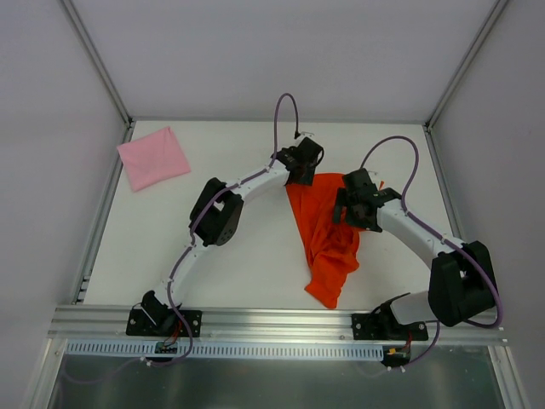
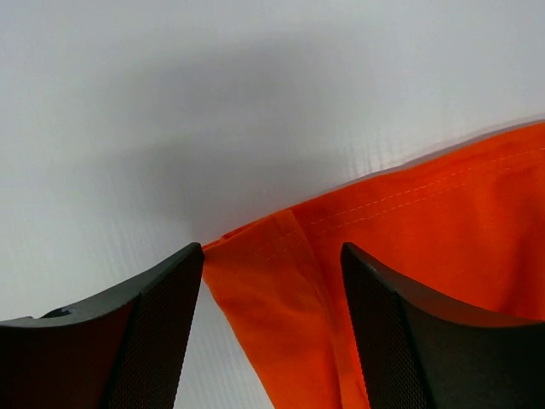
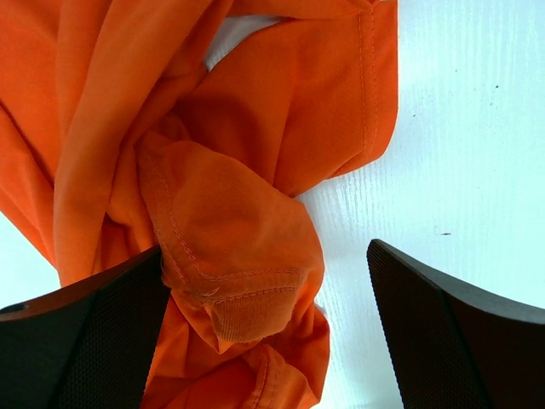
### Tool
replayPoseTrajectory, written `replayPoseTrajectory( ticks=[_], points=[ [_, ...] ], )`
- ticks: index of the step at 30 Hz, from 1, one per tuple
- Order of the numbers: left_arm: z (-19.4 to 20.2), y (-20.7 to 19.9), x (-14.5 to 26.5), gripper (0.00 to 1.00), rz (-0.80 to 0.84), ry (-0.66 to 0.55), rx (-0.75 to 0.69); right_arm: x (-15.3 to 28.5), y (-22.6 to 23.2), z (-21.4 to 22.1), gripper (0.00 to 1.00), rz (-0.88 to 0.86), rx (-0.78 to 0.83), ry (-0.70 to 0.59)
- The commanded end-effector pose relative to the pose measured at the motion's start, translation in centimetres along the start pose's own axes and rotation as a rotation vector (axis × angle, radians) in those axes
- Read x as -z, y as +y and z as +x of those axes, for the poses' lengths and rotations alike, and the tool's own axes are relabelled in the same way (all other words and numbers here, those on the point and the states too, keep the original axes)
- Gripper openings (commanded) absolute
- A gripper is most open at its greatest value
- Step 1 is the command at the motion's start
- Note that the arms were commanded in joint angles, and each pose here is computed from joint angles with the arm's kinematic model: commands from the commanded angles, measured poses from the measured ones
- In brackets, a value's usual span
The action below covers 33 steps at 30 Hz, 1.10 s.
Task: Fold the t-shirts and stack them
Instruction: Flatten out the tshirt
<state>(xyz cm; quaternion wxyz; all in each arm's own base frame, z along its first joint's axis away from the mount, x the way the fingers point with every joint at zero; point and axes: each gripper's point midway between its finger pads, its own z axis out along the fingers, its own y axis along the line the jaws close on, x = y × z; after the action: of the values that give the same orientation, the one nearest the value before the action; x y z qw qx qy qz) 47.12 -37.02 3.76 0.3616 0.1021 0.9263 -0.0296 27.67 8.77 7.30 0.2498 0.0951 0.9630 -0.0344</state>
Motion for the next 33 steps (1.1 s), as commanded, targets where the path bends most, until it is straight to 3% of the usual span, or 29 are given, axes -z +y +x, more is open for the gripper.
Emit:
replayPoseTrajectory(
  ticks=[1, 7, 10, 11, 14, 19, 21, 22, 23, 25, 26, 29, 33],
  points=[
    [-1.6, 0.5, 0.6, 0.65, -0.062, -0.042, 0.013, 0.3, -0.9, -0.7, 0.97, 0.026, -0.002, -0.034],
    [-1.0, -0.3, 0.0, 0.58, -0.036, -0.016, 0.024, 0.3, -1.1, -0.7, 0.97, 0.03, 0.0, -0.035],
    [-1.0, 0.2, 0.1, 0.36, -0.063, -0.015, 0.03, 0.2, -1.2, -0.6, 0.97, 0.029, 0.002, -0.036],
    [-1.3, 0.5, 0.3, 0.21, -0.079, -0.024, 0.033, 0.1, -1.2, -0.5, 0.96, 0.031, 0.002, -0.034],
    [-2.3, 0.8, 1.5, 0.0, -0.086, -0.049, 0.042, -0.3, -1.2, -0.2, 0.95, 0.034, -0.002, -0.025],
    [-4.2, 1.9, 4.7, 0.0, -0.09, -0.083, 0.037, -0.7, -0.9, -0.6, 0.89, 0.026, -0.015, -0.038],
    [-5.5, 3.0, 7.0, 0.0, -0.091, -0.113, 0.046, -1.0, -0.8, -0.9, 0.78, 0.034, -0.016, -0.047],
    [-4.3, 3.8, 7.1, 0.0, -0.101, -0.084, 0.042, -1.1, -0.7, -1.2, 0.72, 0.033, -0.019, -0.058],
    [-4.2, 4.4, 7.6, 0.0, -0.099, -0.077, 0.056, -1.2, -0.8, -1.5, 0.57, 0.047, -0.021, -0.066],
    [-2.8, 6.8, 8.9, 0.0, -0.093, -0.03, 0.12, -1.5, -0.7, -2.1, 0.43, 0.058, -0.024, -0.073],
    [-2.5, 7.6, 9.4, 0.0, -0.089, -0.026, 0.147, -1.6, -0.8, -2.3, 0.28, 0.065, -0.027, -0.076],
    [0.4, 11.6, 11.6, 0.0, -0.142, 0.008, 0.205, -1.7, -0.9, -3.5, 0.07, 0.081, -0.04, -0.097],
    [6.5, 16.7, 15.8, 0.0, -0.231, 0.063, 0.302, -1.0, -0.8, -5.6, 0.01, 0.066, -0.026, -0.142]
  ],
)
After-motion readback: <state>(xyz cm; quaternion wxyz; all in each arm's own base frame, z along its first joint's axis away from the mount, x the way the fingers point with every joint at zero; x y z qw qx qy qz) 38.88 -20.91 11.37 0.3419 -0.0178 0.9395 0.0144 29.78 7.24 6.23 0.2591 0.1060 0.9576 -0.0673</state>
